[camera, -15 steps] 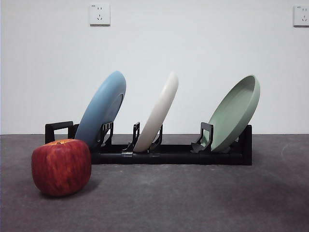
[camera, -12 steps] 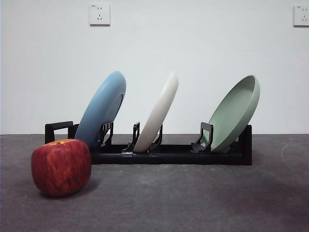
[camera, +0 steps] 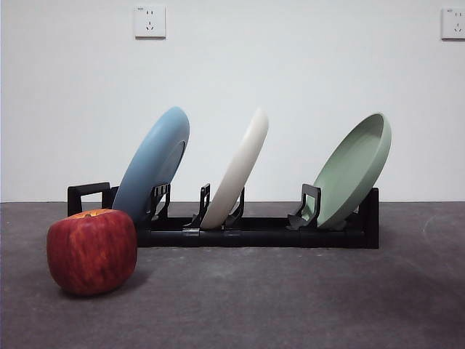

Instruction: Take the blue plate from the plate rack,put the plate on the table,take the apple from the table,put the apple in the plate

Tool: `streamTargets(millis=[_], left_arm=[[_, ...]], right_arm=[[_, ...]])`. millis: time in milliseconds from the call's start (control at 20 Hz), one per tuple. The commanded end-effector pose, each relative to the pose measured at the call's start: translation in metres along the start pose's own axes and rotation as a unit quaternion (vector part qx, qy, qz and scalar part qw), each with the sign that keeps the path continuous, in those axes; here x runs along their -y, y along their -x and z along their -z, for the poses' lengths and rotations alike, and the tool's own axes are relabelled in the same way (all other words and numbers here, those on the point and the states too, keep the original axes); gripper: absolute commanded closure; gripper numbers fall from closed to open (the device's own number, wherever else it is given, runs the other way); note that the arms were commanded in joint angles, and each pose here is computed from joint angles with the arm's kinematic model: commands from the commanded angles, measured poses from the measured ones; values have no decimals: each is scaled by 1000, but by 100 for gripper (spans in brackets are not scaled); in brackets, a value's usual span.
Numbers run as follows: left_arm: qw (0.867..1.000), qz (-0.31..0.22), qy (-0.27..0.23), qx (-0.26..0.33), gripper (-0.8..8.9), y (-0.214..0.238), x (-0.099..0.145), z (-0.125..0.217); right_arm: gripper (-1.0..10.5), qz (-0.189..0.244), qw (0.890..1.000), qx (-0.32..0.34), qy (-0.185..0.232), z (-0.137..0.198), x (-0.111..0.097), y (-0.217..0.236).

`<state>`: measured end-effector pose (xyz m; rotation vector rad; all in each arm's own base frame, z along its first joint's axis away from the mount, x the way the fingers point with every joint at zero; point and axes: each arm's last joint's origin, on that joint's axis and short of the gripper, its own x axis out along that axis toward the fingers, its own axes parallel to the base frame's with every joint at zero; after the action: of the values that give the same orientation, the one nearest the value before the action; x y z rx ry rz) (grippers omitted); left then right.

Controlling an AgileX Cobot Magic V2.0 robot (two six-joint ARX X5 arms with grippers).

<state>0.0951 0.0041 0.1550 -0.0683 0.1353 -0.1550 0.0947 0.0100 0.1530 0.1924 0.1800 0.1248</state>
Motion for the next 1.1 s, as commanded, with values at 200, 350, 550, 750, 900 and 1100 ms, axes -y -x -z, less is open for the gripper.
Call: streamTargets(millis=[200, 350, 550, 750, 900, 1100], left_arm=[[995, 32, 92, -2, 821, -1, 1, 2], [992, 33, 118, 7, 821, 1, 2, -5], [991, 32, 129, 18, 821, 7, 5, -23], [991, 31, 131, 13, 821, 13, 7, -47], [990, 33, 134, 0, 821, 10, 8, -76], [990, 80, 114, -35, 821, -4, 8, -116]], right_arm=[[958, 4, 998, -12, -64, 2, 1, 0], [958, 9, 997, -29, -65, -4, -1, 2], [958, 14, 996, -50, -68, -21, -4, 5], [958, 15, 995, -53, -79, -53, -11, 6], [957, 14, 996, -63, -65, -93, -19, 2], [957, -49, 994, -95, -16, -139, -31, -11]])
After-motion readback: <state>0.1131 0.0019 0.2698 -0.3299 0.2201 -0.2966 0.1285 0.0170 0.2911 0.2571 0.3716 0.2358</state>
